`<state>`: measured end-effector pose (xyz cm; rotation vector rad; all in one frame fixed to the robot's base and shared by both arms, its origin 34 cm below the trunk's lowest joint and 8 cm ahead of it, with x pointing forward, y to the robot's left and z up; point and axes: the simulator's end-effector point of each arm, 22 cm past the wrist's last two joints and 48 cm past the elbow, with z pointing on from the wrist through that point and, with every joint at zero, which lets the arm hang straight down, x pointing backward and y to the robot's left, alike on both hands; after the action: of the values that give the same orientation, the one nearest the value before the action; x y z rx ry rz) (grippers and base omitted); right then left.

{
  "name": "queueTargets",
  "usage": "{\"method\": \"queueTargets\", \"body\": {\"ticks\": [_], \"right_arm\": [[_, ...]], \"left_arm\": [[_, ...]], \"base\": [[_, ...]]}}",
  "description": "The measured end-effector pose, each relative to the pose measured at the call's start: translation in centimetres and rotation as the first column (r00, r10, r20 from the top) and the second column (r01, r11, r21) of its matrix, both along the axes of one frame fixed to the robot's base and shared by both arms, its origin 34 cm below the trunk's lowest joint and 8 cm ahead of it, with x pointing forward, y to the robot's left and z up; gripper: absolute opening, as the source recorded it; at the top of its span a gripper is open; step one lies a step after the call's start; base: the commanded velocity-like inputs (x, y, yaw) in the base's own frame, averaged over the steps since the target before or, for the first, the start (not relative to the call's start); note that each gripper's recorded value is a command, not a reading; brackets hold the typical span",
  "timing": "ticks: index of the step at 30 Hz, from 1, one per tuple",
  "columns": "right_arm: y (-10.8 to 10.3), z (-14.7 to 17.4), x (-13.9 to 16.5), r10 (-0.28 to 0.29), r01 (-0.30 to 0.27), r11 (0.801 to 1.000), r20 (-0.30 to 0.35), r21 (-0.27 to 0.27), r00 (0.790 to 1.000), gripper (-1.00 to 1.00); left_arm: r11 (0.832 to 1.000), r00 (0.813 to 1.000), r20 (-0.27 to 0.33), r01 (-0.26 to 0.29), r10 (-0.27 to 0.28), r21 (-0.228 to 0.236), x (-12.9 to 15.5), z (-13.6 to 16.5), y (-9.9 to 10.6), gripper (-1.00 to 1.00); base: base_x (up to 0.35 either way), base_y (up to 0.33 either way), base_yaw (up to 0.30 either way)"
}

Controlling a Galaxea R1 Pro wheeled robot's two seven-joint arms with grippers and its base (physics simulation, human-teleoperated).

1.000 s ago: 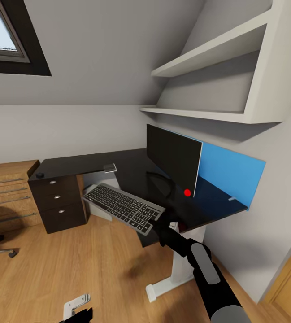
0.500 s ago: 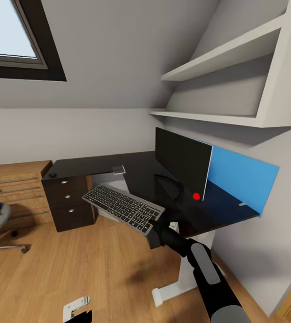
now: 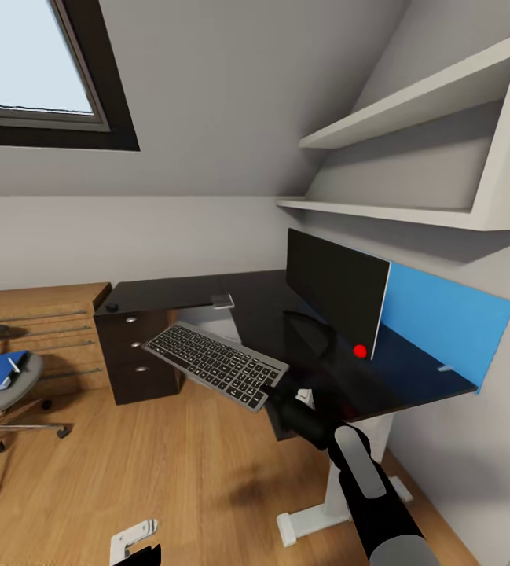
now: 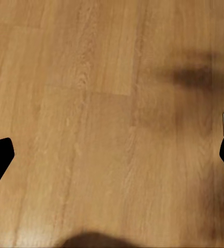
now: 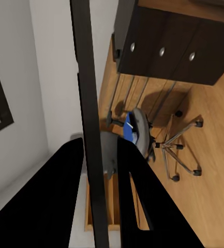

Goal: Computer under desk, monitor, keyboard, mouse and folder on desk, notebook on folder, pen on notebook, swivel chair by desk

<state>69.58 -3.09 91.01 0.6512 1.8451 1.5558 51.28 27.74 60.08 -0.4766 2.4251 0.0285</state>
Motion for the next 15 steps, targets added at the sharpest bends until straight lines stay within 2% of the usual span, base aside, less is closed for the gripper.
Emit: {"method": "queueTargets", "body": {"ticks": [6, 15], "right_arm": [[-0.02, 0.38, -0.06, 0.000, 0.000, 1.000, 0.008, -0.004, 1.000, -1.00], [0.02, 0.60, -0.17, 0.007, -0.007, 1.000, 0.010, 0.000, 1.000, -1.00]], "left_arm": [[1.000, 1.000, 0.007, 0.000, 0.000, 0.000, 0.19, 0.28, 0.00, 1.00], [1.000, 1.000, 0.008, 0.000, 0.000, -0.001, 0.19, 0.31, -0.07, 1.00]], "base": [[0.000, 0.000, 0.108], [0.000, 0.000, 0.012]]}}
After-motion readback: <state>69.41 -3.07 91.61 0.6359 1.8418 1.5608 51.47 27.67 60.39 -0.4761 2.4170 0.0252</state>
